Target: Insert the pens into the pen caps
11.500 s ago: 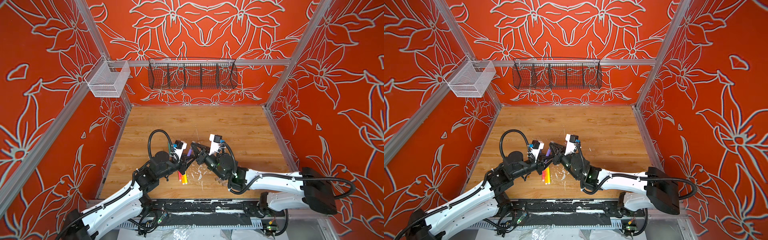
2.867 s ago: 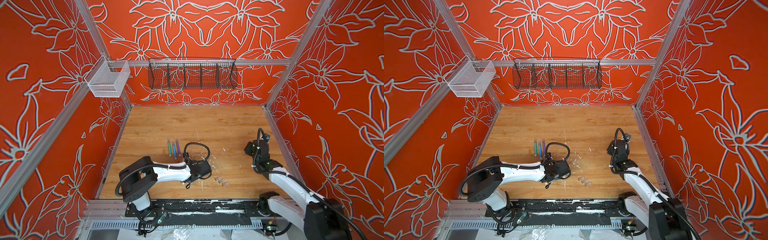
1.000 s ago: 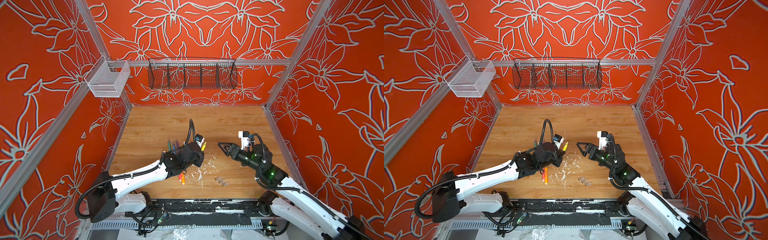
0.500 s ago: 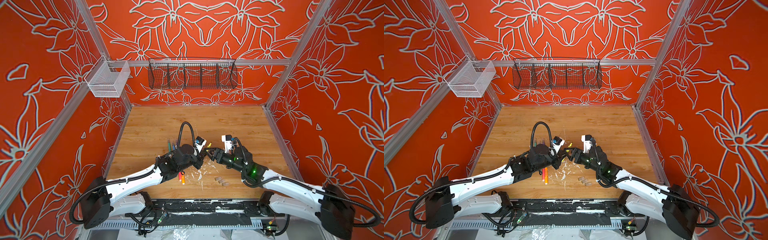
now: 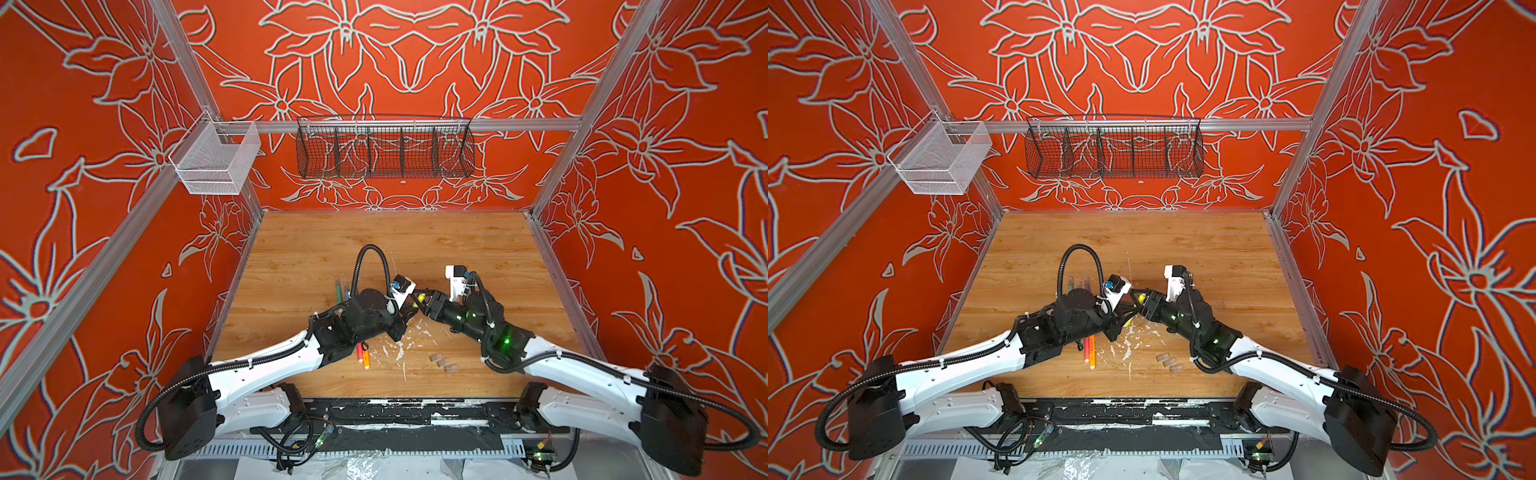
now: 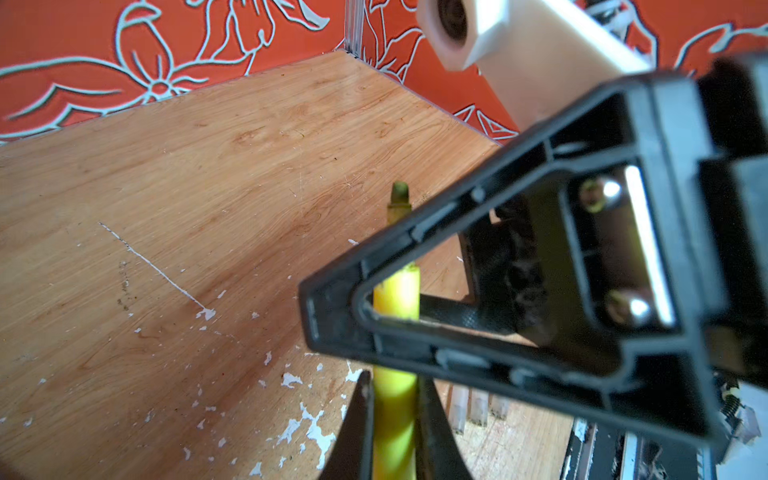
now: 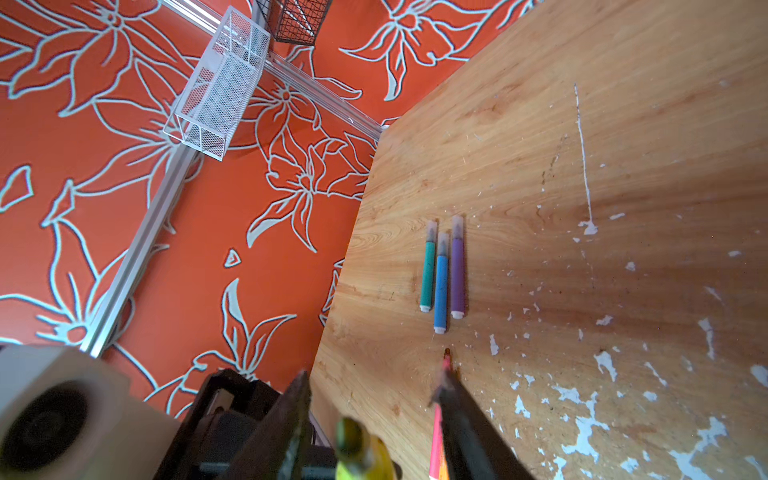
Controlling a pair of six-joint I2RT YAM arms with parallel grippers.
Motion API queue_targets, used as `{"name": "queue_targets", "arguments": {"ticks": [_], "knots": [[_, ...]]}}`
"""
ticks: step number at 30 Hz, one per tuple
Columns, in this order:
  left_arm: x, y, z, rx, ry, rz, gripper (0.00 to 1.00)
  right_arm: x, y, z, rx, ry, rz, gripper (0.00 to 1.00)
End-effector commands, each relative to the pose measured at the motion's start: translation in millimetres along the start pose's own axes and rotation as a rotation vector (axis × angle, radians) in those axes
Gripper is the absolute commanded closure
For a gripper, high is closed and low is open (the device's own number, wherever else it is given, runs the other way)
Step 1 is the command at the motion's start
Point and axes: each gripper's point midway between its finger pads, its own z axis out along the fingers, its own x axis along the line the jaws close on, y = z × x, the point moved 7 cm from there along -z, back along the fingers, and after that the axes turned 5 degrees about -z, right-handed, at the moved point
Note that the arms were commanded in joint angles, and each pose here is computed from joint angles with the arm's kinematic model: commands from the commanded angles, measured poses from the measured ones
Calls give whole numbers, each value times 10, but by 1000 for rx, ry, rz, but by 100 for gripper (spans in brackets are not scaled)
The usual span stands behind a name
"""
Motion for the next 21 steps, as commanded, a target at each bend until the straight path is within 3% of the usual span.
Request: {"name": "queue_targets", "arguments": {"ticks": [1, 4, 8, 11, 15, 21], "knots": [[-34, 38, 6, -24, -31, 24, 100, 110, 67, 49, -21, 15, 8, 62], [-27, 35, 5, -24, -26, 22, 100, 116, 59, 68, -15, 17, 19, 74], [-25, 36, -17, -35, -25, 18, 84, 113, 21, 62, -13, 24, 43, 92], [-16, 32, -33, -44, -21, 15, 73, 118, -14, 32, -21, 32, 61, 98], [-13, 21, -20, -41, -19, 15, 65, 171, -33, -27, -39, 46, 64, 100], [-7, 22, -13, -41, -13, 15, 68, 319, -64, -63, -40, 78, 41, 100]]}}
